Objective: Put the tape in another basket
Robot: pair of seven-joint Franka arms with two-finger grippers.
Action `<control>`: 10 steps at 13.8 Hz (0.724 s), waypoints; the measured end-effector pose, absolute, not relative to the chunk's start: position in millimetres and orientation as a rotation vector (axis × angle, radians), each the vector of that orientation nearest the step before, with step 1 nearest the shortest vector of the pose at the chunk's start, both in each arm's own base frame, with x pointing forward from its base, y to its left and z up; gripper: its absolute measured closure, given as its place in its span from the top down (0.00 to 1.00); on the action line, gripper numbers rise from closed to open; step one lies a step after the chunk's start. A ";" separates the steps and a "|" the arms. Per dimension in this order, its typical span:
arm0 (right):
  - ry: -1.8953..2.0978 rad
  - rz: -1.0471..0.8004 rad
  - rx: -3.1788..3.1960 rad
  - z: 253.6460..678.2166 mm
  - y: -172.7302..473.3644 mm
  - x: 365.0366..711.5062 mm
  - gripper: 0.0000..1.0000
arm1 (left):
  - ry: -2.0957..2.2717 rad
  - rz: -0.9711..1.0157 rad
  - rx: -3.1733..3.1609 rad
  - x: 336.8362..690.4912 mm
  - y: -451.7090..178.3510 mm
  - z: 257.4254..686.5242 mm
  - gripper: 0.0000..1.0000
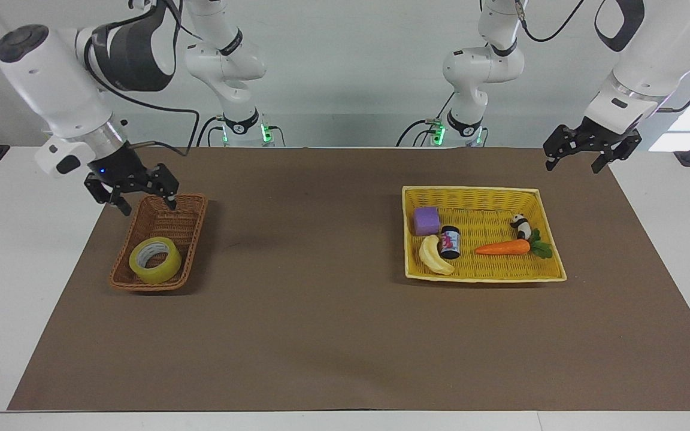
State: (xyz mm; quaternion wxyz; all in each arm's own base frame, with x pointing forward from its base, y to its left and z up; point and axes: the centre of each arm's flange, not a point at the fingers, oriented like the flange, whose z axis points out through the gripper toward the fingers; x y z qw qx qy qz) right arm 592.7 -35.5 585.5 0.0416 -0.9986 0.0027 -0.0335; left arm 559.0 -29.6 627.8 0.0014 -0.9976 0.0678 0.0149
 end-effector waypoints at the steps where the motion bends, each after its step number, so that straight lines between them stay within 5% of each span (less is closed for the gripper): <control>1: 0.060 -0.086 -3.061 599.7 -30.3 581.9 1.00 | 0.213 0.047 -3.131 559.0 -29.7 627.8 1.00; 6: 0.186 0.039 -3.127 672.7 -35.1 535.9 1.00 | 0.213 0.047 -3.131 559.0 -29.7 627.8 1.00; 10: 0.224 0.014 -3.131 691.2 -26.1 522.6 1.00 | 0.213 0.047 -3.131 559.0 -29.6 627.8 1.00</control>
